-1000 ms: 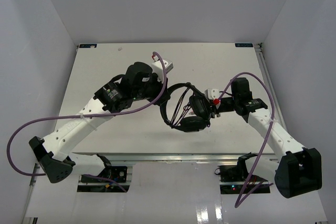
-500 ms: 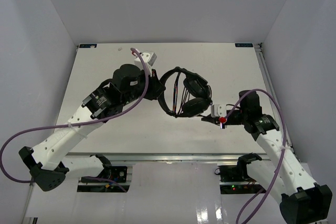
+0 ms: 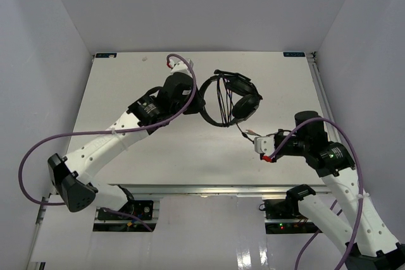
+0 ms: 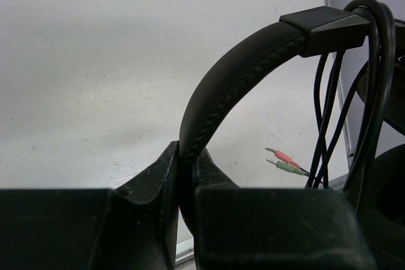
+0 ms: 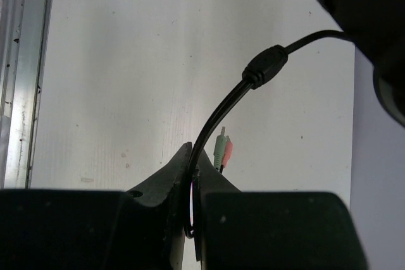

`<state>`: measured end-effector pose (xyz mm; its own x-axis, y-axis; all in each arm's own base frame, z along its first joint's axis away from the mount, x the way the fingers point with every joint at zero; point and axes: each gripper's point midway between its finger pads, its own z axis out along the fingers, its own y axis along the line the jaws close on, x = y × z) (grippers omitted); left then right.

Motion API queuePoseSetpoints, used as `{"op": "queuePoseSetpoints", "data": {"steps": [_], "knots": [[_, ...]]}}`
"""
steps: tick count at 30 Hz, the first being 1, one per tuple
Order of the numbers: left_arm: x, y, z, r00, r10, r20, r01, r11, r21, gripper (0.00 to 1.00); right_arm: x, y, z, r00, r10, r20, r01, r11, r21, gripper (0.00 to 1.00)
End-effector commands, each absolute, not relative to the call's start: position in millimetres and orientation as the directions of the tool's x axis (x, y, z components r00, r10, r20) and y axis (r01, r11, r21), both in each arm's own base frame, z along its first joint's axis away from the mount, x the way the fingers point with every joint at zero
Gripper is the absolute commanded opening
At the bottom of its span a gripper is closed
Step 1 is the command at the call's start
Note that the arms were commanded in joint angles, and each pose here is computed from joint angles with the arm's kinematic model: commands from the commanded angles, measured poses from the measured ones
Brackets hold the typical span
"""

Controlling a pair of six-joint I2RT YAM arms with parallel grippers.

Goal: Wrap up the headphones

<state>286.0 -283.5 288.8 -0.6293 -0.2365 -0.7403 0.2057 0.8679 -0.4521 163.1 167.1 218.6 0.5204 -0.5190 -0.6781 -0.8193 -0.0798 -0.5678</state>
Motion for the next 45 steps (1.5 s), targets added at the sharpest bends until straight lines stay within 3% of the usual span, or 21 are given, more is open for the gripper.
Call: {"op": "queuePoseSetpoints", "data": {"steps": [1,10,16,21,27,32,38,45], "knots": [[305,-293,326,-0.564,-0.391,-0.727,0.146,0.819,-0.554,0.00,171,159,225,0.499,-0.618,-0.607,-0.812,-0.090,-0.576,0.08],[339,-300,283,-0.571,-0.367,-0.734,0.044,0.879,-0.474,0.00,179,152,217,0.511,-0.710,-0.484,-0.788,-0.162,-0.594,0.08],[352,-319,245,-0.636,-0.264,-0.725,0.057,0.921,-0.386,0.00,195,148,228,0.564,-0.773,-0.292,-0.705,-0.266,-0.658,0.08],[348,-345,185,-0.762,-0.113,-0.638,0.121,0.942,-0.312,0.00,208,150,238,0.576,-0.810,-0.112,-0.646,-0.367,-0.670,0.08],[335,-360,154,-0.820,-0.003,-0.573,0.204,0.933,-0.296,0.00,215,164,243,0.626,-0.780,0.016,-0.581,-0.480,-0.657,0.08],[321,-378,149,-0.826,0.118,-0.552,0.332,0.893,-0.305,0.00,217,181,236,0.673,-0.738,0.047,-0.547,-0.540,-0.640,0.08],[302,-390,147,-0.827,0.203,-0.524,0.423,0.839,-0.342,0.00,206,198,226,0.725,-0.689,-0.023,-0.557,-0.566,-0.608,0.08],[281,-411,148,-0.814,0.288,-0.504,0.512,0.766,-0.390,0.00,198,208,220,0.790,-0.612,-0.034,-0.507,-0.621,-0.598,0.08]]}}
